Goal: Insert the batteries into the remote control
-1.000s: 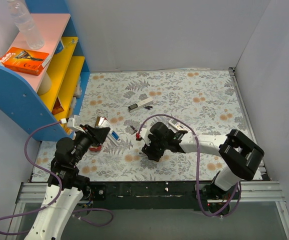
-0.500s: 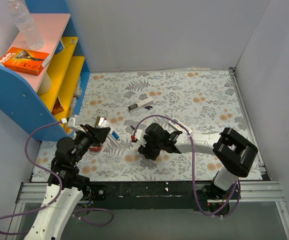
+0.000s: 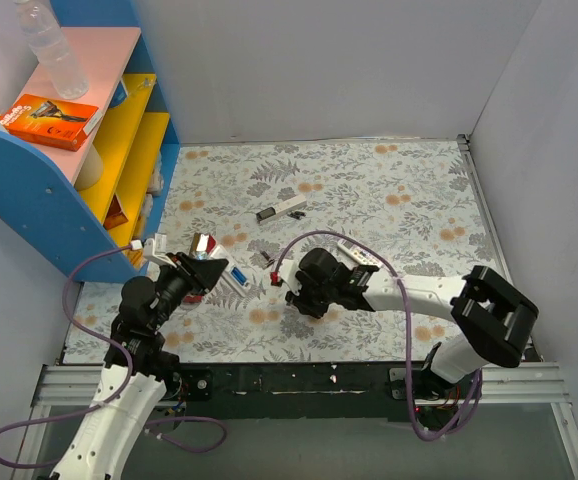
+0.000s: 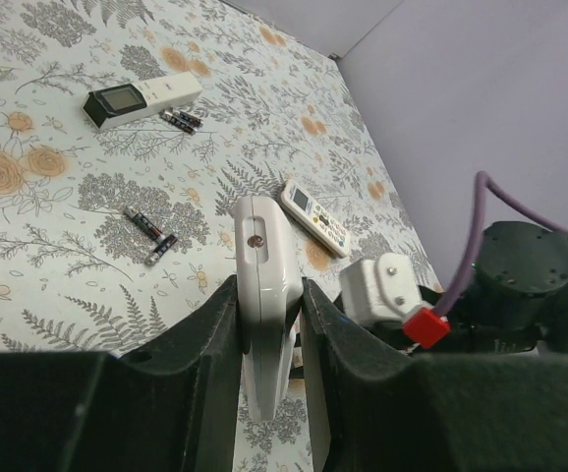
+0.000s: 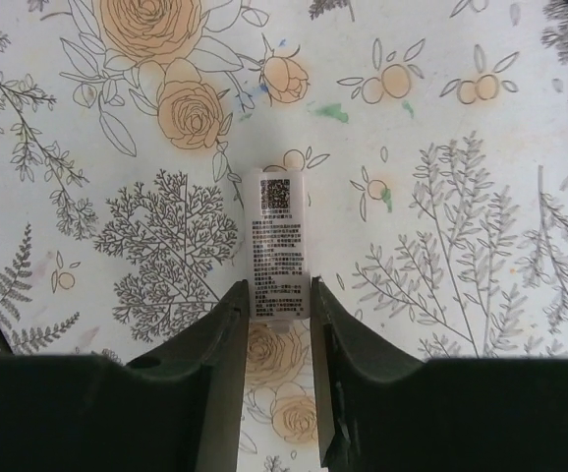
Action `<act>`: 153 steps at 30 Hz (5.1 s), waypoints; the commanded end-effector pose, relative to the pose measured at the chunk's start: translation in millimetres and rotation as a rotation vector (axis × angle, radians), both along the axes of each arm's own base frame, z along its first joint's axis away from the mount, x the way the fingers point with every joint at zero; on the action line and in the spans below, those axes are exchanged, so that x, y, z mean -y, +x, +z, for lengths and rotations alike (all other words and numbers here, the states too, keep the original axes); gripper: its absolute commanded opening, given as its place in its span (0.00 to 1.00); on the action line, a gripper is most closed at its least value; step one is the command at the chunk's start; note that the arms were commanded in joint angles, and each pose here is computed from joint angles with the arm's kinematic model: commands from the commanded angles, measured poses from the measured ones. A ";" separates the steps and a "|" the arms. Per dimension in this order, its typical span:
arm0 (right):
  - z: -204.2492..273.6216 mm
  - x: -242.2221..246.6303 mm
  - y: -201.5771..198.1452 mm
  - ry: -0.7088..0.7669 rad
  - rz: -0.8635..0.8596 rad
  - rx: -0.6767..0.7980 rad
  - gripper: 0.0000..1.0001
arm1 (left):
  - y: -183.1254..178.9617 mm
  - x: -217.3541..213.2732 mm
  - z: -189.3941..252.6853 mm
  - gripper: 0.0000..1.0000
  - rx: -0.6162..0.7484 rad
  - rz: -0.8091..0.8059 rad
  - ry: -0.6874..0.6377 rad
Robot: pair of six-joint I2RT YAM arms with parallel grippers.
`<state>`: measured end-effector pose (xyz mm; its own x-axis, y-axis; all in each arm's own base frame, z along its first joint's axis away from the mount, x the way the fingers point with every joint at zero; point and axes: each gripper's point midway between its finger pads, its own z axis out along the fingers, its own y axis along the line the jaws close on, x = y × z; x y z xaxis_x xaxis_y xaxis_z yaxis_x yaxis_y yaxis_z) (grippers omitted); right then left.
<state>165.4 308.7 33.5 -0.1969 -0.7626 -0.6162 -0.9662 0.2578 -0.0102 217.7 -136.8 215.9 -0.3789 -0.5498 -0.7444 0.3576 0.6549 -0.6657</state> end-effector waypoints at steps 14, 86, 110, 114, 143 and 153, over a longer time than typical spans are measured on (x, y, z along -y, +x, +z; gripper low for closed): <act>145.5 -5.9 12.6 0.264 -0.135 0.141 0.20 | -5.4 26.5 -17.4 0.00 -0.038 -0.128 -0.273; 185.4 -105.7 12.7 0.197 -0.265 0.084 0.21 | -13.1 39.0 -33.0 0.00 -0.076 -0.219 -0.417; 191.2 -110.9 10.7 0.221 -0.260 0.069 0.30 | -18.5 38.2 -25.6 0.00 -0.107 -0.222 -0.531; 189.3 -109.9 10.9 0.212 -0.259 0.066 0.34 | -15.2 35.4 -26.5 0.00 -0.128 -0.195 -0.561; 222.6 -95.4 12.6 0.375 -0.301 0.078 0.77 | -12.7 31.2 -38.4 0.00 -0.173 -0.152 -0.584; 239.7 -83.7 -1.9 0.585 -0.235 -0.108 0.80 | -15.1 31.8 -30.3 0.00 -0.156 -0.170 -0.602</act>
<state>175.3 385.2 245.0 -0.3766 -0.3656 -0.8512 -0.8456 0.5109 0.1547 211.8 -168.3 232.6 -0.5372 -0.7901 -0.2952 0.3697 0.0940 -0.9244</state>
